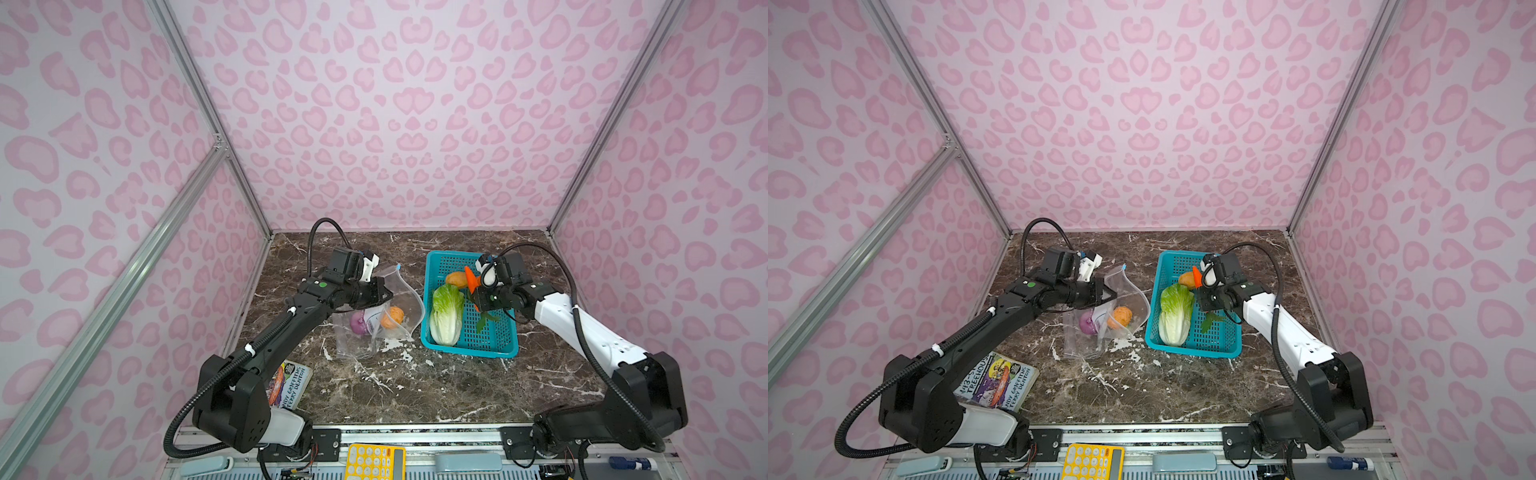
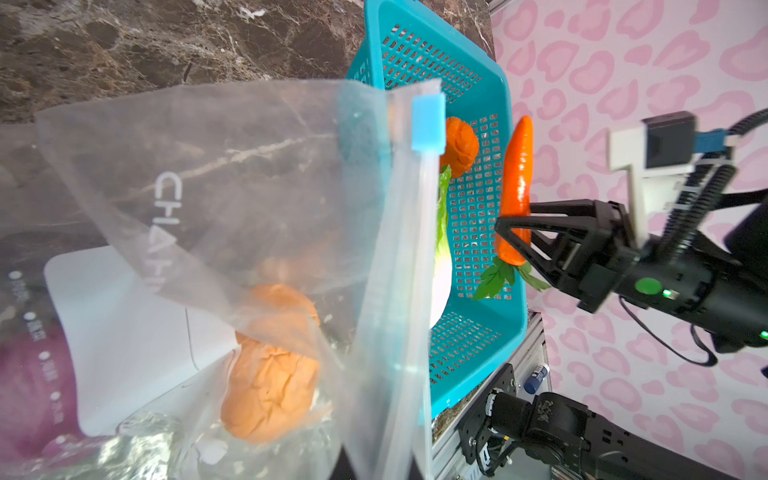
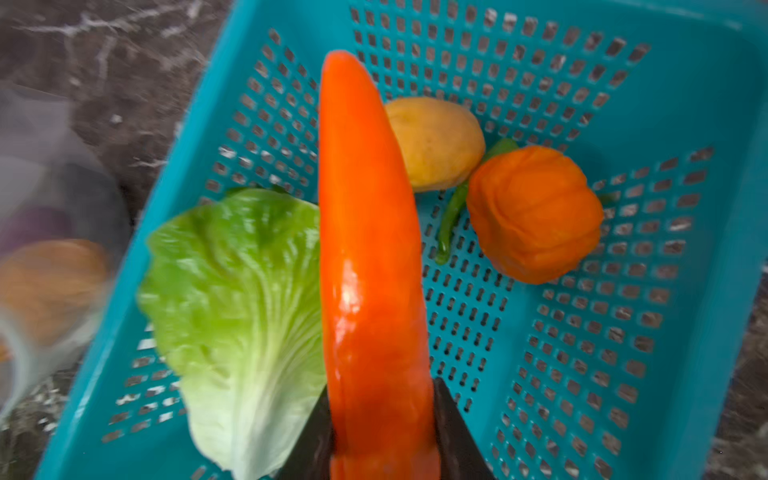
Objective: Place the food in the zip-top bag and seal the zipper
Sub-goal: 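Lift the carrot and carry it over the open bag with the right gripper, then lower the carrot into the bag and open the right gripper, then withdraw the right gripper to the basket while the left gripper lifts the bag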
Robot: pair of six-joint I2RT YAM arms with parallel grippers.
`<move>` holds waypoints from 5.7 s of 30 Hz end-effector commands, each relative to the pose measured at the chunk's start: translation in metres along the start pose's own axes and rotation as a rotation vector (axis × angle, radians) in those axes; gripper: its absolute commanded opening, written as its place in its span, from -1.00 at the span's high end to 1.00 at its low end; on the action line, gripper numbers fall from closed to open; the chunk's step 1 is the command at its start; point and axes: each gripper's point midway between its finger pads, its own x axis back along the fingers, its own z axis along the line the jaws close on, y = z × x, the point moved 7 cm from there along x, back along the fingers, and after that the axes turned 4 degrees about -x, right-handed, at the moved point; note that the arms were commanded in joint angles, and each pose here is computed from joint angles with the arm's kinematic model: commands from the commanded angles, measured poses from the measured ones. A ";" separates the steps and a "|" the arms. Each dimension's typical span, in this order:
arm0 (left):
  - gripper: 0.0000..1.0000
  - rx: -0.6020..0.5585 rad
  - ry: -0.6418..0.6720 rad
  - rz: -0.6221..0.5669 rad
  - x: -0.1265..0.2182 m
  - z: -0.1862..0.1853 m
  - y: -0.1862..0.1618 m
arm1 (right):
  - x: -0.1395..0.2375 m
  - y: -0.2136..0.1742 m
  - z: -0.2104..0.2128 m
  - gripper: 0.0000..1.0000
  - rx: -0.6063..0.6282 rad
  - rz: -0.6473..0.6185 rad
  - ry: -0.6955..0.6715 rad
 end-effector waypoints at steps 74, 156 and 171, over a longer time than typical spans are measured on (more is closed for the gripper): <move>0.95 -0.013 -0.029 -0.054 0.014 -0.004 0.008 | -0.011 -0.010 0.203 -0.15 0.095 -0.316 0.287; 0.94 -0.054 -0.101 -0.177 0.062 -0.007 0.026 | 0.006 0.053 0.155 -0.01 0.016 -0.274 0.237; 0.94 -0.003 -0.112 -0.111 0.037 0.002 0.023 | 0.007 0.051 0.000 -0.67 -0.033 -0.069 -0.167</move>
